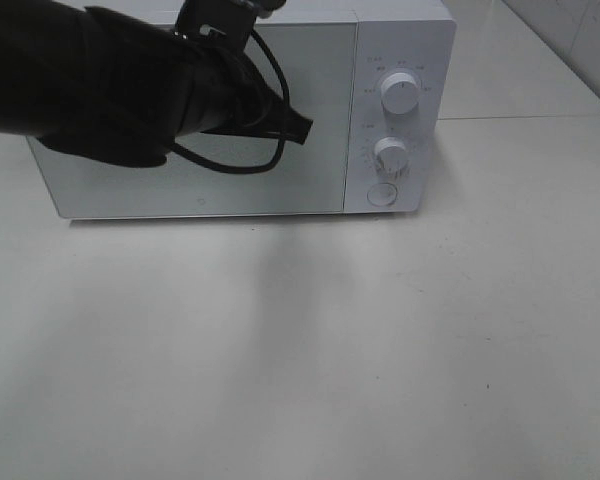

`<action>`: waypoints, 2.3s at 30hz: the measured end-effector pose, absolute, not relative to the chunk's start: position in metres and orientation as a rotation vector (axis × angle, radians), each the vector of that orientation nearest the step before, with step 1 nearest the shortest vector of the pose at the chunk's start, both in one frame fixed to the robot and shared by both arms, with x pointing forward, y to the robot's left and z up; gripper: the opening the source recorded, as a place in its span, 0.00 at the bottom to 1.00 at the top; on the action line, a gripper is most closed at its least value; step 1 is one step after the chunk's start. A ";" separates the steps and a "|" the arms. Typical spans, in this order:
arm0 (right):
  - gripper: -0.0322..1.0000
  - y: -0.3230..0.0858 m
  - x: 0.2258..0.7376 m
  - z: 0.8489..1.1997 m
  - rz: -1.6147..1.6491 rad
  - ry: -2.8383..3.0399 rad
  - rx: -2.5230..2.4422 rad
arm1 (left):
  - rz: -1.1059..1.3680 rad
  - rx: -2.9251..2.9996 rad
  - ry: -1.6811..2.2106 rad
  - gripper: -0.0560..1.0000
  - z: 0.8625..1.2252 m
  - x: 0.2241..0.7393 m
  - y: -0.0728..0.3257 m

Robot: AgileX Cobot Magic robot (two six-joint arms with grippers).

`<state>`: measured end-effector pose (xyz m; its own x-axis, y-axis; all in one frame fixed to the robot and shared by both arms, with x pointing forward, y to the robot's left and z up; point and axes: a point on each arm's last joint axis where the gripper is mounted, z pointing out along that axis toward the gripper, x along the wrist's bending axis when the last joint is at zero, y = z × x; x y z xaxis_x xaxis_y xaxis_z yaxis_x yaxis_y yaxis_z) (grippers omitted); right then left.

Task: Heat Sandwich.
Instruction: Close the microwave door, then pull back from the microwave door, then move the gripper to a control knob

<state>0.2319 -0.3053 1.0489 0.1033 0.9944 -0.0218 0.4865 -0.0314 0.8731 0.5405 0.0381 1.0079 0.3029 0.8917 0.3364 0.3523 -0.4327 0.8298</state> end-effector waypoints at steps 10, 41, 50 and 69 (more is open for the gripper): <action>0.52 -0.305 0.232 1.049 0.847 1.483 1.624 | 0.498 1.852 0.940 0.05 1.041 0.520 0.046; 0.52 -0.305 0.232 1.049 0.846 1.483 1.624 | 0.610 2.248 1.188 0.61 1.106 0.441 0.200; 0.52 -0.305 0.232 1.049 0.846 1.483 1.624 | 0.701 2.133 1.444 0.63 1.114 0.407 0.258; 0.52 -0.305 0.232 1.049 0.846 1.483 1.624 | 0.690 1.800 1.544 0.63 1.073 0.278 0.294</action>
<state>0.2319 -0.3054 1.0489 0.1039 0.9943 -0.0227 0.4865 -0.0309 0.8731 0.2782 0.2935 1.0733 0.1642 0.9861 -0.0259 0.6379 -0.0861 0.7653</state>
